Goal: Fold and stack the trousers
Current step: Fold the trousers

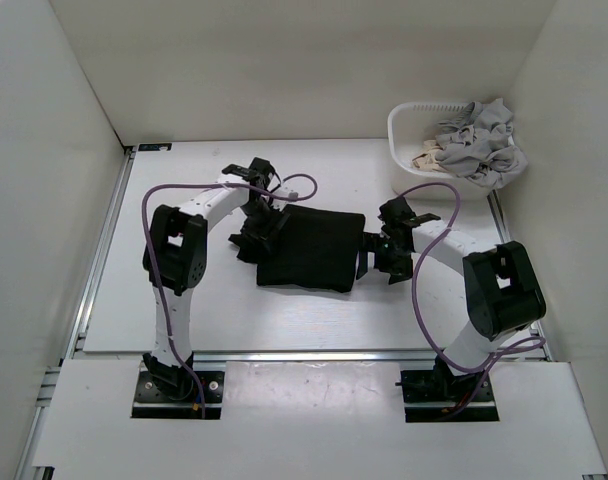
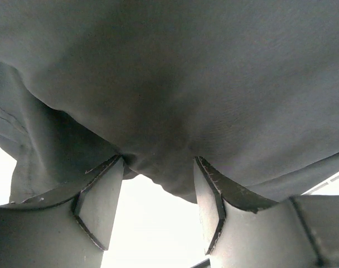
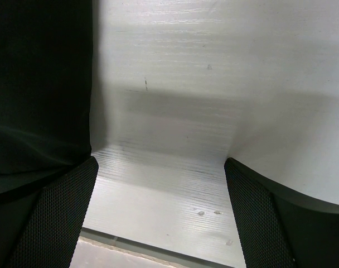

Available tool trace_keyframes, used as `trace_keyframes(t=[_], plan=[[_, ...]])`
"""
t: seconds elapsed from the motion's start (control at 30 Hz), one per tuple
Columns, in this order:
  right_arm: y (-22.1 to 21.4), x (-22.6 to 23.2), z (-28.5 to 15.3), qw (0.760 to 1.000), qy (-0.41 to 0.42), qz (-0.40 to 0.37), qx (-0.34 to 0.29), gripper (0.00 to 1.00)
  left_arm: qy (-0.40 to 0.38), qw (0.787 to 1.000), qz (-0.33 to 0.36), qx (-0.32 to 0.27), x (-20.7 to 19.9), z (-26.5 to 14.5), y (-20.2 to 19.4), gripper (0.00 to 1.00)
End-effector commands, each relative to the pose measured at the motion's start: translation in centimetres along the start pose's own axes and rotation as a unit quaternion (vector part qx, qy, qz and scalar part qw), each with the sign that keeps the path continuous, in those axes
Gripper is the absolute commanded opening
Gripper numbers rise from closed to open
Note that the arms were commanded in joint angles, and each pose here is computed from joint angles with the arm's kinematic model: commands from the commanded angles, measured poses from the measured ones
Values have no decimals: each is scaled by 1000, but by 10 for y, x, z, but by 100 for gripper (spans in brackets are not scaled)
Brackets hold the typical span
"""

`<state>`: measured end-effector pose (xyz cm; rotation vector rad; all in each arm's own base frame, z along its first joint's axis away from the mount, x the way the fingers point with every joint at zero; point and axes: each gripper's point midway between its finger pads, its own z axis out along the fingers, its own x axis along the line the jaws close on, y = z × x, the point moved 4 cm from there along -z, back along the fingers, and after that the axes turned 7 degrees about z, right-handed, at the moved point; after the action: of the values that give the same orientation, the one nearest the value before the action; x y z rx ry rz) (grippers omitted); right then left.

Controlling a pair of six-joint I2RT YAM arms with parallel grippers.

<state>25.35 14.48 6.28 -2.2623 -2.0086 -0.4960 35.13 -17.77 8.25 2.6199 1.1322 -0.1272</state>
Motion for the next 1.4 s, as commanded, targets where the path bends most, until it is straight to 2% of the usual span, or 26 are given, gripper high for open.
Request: trace_keyframes(t=[0.0, 0.13, 0.2, 0.23, 0.33, 0.37, 0.5, 0.6, 0.63, 0.73, 0.77, 0.93, 1.03, 1.07, 1.23, 1.37], plan=[[2, 1, -5, 1000, 4, -10, -14, 99, 2, 1000, -7, -9, 1, -4, 0, 65], [4, 2, -9, 1000, 2, -11, -19, 99, -8, 1000, -8, -11, 1, 1, 4, 65], [4, 2, -9, 1000, 2, -11, -20, 99, -28, 999, -2, -23, -4, -1, 9, 59], [4, 2, -9, 1000, 2, -11, -20, 99, -34, 999, 0, -29, -6, -3, 12, 40], [4, 2, -9, 1000, 2, -11, -20, 99, -46, 998, 8, -43, -11, -9, 15, 17], [4, 2, -9, 1000, 2, -11, -20, 99, -51, 998, 8, -45, -12, -10, 16, 14], [4, 2, -9, 1000, 2, -11, -20, 99, -83, 996, 12, -25, -21, -7, 3, 14], [5, 3, -11, 1000, 2, -11, -20, 99, -96, 993, 30, -64, -28, -30, 22, 14], [6, 1, -11, 1000, -2, -16, -22, 99, -86, 991, 41, -91, -29, -52, 37, 14], [6, 1, -11, 1000, -2, -16, -22, 99, -56, 991, 66, -104, -29, -88, 53, 14], [8, -1, -11, 1000, -3, -11, -23, 99, -35, 988, 85, -126, -30, -104, 68, 14], [8, -1, -11, 1000, -3, -16, -23, 99, 23, 983, 109, -143, -20, -141, 72, 14], [12, 2, -17, 999, 1, -17, -31, 99, 26, 984, 108, -142, -15, -140, 68, 14], [18, 8, -19, 999, 9, -19, -35, 99, 35, 987, 77, -136, 19, -128, 54, 14], [25, 14, -25, 999, 15, -24, -38, 99, 12, 997, 10, -79, 58, -77, 10, 14], [25, 14, -25, 999, 15, -25, -38, 99, 31, 996, -17, -79, 87, -47, -11, 14]])
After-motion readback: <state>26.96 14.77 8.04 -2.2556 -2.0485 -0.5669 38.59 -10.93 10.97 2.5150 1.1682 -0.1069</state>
